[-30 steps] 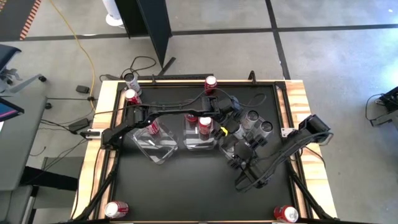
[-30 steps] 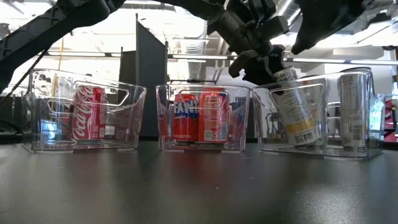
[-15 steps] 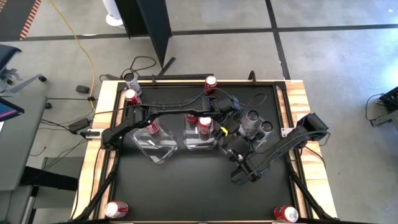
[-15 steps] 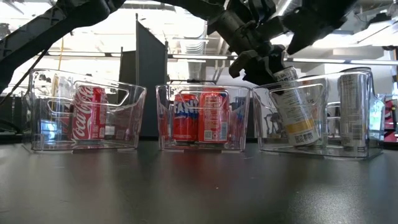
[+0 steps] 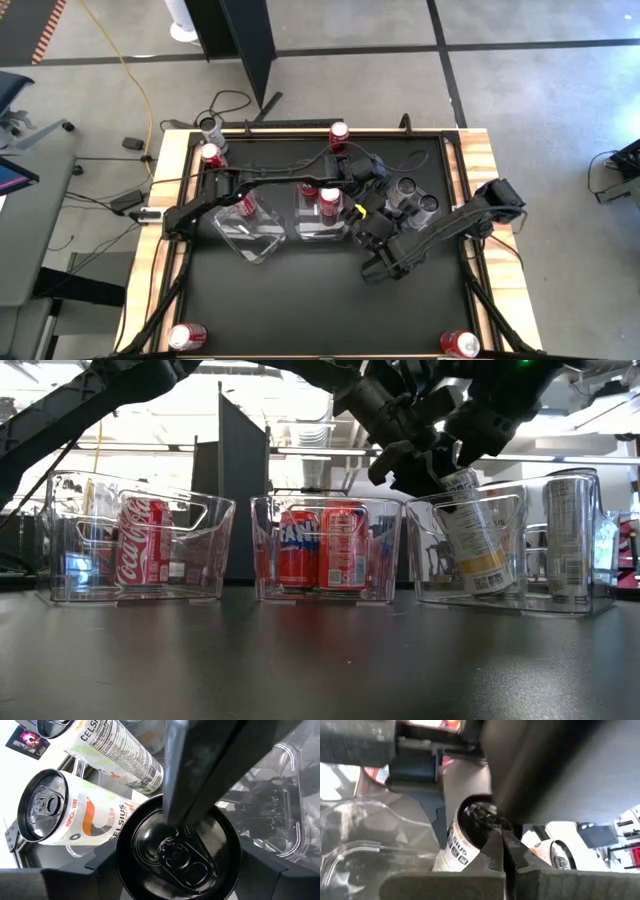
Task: Sort soda cans
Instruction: Put the bottom white soda can into the right transparent bin
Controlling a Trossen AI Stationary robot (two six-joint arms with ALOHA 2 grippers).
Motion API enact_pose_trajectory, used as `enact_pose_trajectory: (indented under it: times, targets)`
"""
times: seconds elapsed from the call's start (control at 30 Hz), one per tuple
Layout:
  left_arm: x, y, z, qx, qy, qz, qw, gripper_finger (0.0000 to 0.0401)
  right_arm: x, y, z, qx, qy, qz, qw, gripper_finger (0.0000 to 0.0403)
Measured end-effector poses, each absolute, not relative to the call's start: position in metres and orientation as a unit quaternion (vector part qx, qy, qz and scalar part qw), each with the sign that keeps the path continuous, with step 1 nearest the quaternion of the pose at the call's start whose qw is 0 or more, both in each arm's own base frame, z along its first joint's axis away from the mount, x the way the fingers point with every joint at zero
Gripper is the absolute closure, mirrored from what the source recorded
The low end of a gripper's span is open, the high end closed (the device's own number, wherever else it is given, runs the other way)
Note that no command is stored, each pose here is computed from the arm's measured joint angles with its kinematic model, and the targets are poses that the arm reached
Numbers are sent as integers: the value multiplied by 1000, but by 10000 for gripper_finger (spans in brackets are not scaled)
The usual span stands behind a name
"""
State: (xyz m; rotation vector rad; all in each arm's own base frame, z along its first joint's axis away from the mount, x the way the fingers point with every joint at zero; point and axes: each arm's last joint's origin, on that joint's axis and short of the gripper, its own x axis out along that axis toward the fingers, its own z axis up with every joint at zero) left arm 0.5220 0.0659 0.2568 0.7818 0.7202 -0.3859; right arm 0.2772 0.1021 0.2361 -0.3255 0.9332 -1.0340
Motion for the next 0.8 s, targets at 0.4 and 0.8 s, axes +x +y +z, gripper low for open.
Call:
enact_pose_trajectory:
  times: [0.4,0.8]
  targets:
    - [523,67,256,371,342,-179,845,122,282,90,235,-132,461,-474,739,402]
    - [523,67,256,370,344,-173,845,114,280,89,235,-110,466,-486,731,403]
